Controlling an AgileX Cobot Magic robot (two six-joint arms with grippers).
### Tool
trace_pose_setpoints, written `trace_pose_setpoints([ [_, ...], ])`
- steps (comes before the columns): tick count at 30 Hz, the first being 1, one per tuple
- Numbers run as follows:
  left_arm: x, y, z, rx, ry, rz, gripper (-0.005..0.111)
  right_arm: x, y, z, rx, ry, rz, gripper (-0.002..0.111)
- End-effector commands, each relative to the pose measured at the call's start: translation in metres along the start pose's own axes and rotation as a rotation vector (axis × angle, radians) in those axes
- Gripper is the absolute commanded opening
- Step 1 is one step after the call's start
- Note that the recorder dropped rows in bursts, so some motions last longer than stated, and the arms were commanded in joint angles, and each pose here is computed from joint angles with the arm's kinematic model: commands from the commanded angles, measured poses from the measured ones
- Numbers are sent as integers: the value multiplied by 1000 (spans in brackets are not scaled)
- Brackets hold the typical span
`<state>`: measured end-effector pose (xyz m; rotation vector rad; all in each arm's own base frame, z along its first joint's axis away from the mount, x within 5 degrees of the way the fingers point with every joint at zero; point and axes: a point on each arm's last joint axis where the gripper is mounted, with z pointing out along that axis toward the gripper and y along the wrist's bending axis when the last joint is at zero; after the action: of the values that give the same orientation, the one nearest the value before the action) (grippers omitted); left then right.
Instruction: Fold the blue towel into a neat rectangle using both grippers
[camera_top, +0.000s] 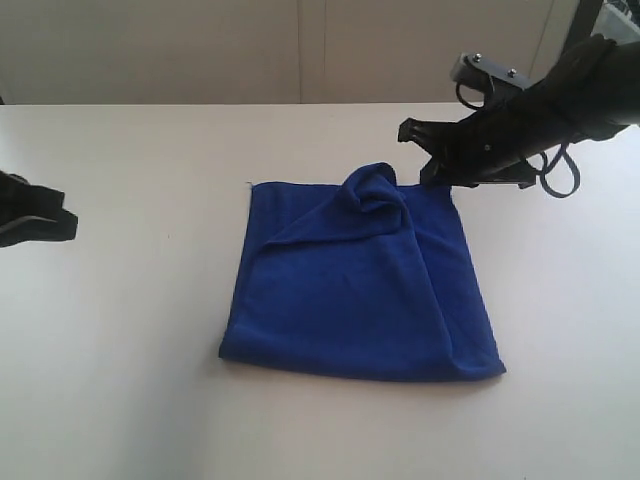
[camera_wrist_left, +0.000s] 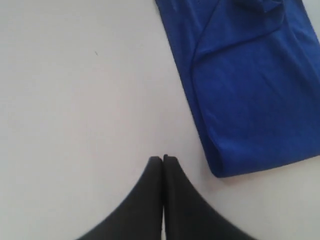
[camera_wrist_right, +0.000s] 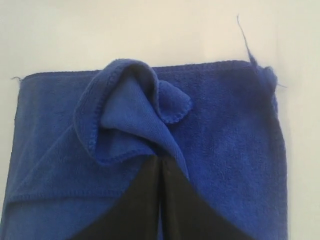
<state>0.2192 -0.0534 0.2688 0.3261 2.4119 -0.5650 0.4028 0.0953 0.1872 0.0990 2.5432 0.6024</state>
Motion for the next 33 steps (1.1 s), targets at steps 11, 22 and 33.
trace_pose_setpoints([
  [11, -46, -20, 54, -237, 125, 133, 0, -4, -23, 39, -49, -5, 115, 10],
  [22, -38, -35, 75, -196, 171, 171, 0, -1, -36, 72, -48, 1, 218, 23],
  [33, -38, -35, 76, -196, 174, 170, 0, -8, -31, 77, -108, -32, 256, 23],
])
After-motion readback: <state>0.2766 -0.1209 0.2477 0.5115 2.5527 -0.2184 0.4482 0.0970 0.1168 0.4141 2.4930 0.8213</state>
